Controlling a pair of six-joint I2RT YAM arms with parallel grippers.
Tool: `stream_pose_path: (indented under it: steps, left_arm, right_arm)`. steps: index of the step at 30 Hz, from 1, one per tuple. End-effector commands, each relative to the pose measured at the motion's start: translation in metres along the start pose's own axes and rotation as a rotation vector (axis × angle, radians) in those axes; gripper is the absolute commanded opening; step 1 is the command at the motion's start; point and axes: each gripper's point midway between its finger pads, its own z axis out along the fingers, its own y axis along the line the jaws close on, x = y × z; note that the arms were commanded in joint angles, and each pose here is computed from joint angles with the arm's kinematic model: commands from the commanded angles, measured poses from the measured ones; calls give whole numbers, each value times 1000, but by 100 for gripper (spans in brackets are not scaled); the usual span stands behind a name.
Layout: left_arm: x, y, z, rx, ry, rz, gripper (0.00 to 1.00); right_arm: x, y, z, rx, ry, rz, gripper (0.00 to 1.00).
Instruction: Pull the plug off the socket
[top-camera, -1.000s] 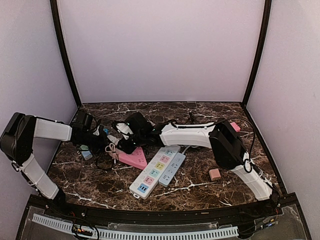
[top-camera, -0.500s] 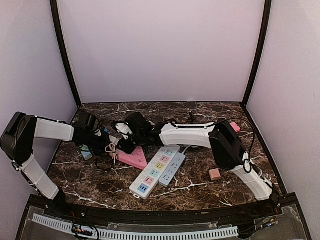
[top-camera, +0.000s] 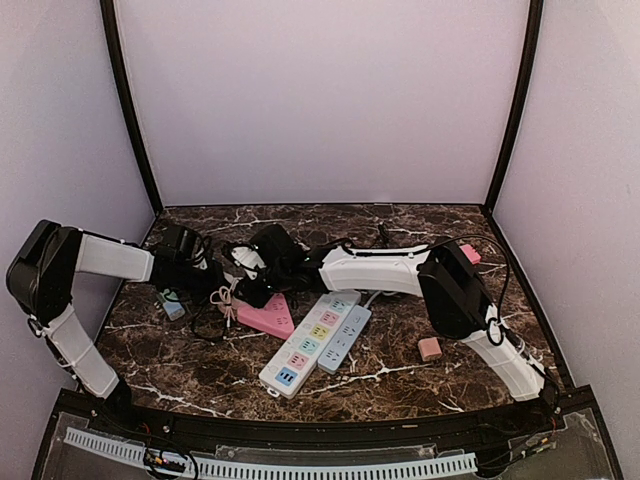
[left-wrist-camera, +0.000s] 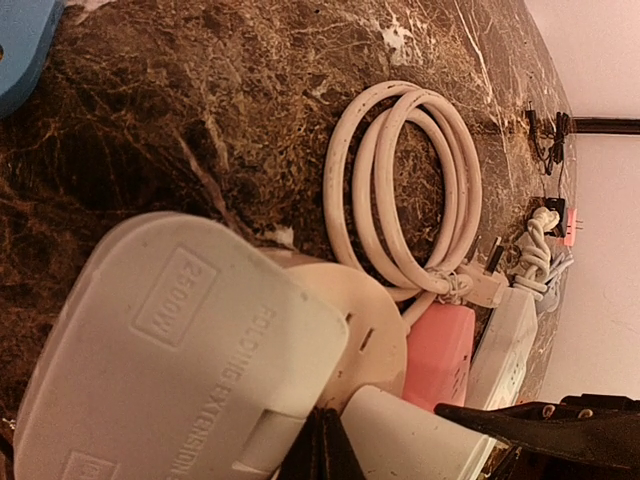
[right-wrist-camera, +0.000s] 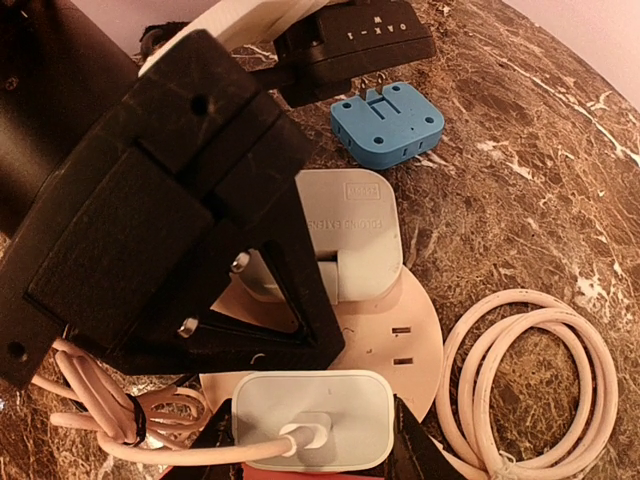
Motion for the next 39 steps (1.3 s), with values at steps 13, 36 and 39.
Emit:
stream_pose_path:
  steps: [13, 36, 39]
  left_arm:
    - [71, 94, 13, -361, 186, -117, 0]
    - [74, 93, 16, -358, 194, -105, 0]
    - [75, 92, 17, -357, 196, -105, 0]
  right_arm:
    - [-71, 1, -49, 29, -156, -55, 14]
    - [-86, 12, -61, 30, -155, -88, 13]
    - [-89, 5, -63, 46, -157, -76, 13]
